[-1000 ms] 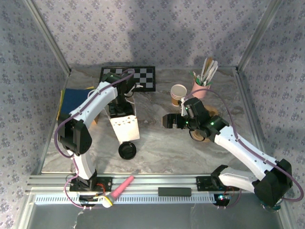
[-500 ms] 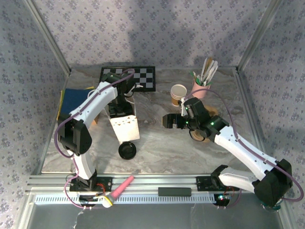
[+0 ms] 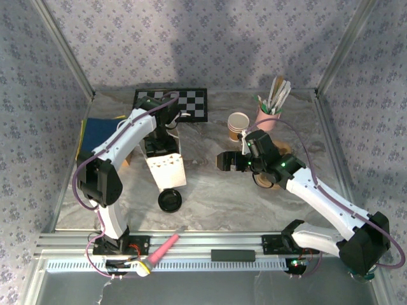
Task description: Pack the takeout coffee
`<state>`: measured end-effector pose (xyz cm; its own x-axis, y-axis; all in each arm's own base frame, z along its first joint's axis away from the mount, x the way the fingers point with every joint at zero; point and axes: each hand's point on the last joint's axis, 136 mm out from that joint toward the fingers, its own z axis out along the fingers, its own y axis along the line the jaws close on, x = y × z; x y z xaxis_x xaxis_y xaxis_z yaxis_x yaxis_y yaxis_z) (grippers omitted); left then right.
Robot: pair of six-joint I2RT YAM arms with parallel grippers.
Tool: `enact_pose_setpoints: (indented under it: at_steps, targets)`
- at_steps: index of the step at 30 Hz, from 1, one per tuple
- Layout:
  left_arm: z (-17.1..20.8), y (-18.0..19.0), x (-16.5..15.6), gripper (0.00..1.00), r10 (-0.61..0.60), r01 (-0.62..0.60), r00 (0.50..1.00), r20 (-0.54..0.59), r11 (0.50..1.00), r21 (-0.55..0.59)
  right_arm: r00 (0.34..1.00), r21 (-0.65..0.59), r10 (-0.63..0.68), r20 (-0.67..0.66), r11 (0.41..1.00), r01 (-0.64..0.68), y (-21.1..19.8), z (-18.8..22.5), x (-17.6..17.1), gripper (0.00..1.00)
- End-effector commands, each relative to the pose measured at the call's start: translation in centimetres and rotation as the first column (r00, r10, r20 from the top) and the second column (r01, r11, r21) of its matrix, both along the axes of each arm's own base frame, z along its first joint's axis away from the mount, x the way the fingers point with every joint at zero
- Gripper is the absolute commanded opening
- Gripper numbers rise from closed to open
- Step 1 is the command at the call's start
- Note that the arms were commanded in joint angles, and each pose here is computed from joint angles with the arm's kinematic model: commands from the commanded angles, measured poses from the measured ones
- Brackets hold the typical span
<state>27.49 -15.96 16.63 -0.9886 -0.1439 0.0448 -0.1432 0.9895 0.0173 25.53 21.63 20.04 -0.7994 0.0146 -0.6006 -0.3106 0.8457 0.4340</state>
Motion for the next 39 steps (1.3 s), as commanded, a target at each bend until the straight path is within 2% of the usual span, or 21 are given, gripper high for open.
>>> enact_pose_setpoints:
  at_steps: [1,39]
  targets:
    - [0.8,0.3,-0.3,0.49,-0.013,0.013,1.0,0.016,1.0,-0.013,1.0,0.005,-0.015,-0.01,1.0,0.015,-0.3,0.0,-0.2,1.0]
    - [0.8,-0.8,0.0,0.49,-0.029,0.031,0.999,0.024,0.997,-0.066,1.0,0.007,-0.016,-0.011,1.0,0.016,-0.2,-0.1,-0.1,1.0]
